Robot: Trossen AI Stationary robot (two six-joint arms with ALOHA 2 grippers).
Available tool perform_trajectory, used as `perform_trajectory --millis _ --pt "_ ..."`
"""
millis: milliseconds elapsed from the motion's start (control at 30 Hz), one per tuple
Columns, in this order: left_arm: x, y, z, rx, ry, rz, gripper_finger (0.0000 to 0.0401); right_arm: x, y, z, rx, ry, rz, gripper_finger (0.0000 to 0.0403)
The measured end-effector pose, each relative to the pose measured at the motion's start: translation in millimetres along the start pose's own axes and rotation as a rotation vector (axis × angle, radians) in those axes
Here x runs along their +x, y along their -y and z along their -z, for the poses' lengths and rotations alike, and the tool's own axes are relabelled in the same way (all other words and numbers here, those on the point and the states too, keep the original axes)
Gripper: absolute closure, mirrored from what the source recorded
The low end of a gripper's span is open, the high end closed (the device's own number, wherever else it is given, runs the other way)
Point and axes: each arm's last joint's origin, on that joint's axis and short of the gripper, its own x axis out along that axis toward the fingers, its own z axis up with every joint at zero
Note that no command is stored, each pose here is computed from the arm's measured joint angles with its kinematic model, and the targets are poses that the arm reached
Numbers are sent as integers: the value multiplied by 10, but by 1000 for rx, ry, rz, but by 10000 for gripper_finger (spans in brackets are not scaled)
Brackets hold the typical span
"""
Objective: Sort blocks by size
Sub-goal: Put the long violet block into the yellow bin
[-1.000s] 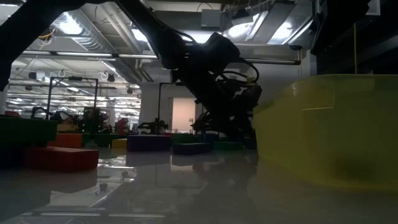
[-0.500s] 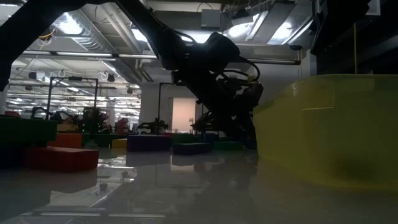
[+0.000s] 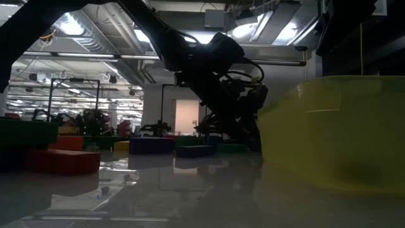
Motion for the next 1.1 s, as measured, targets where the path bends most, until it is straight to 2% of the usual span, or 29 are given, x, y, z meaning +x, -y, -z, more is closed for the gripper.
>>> perform_trajectory --millis 733,1100 --pt "-4 13 5 0 9 -6 280 0 -1 -1 0 1 -1 349" --pt "111 -17 89 -14 17 -10 280 2 -1 0 0 0 0 349"
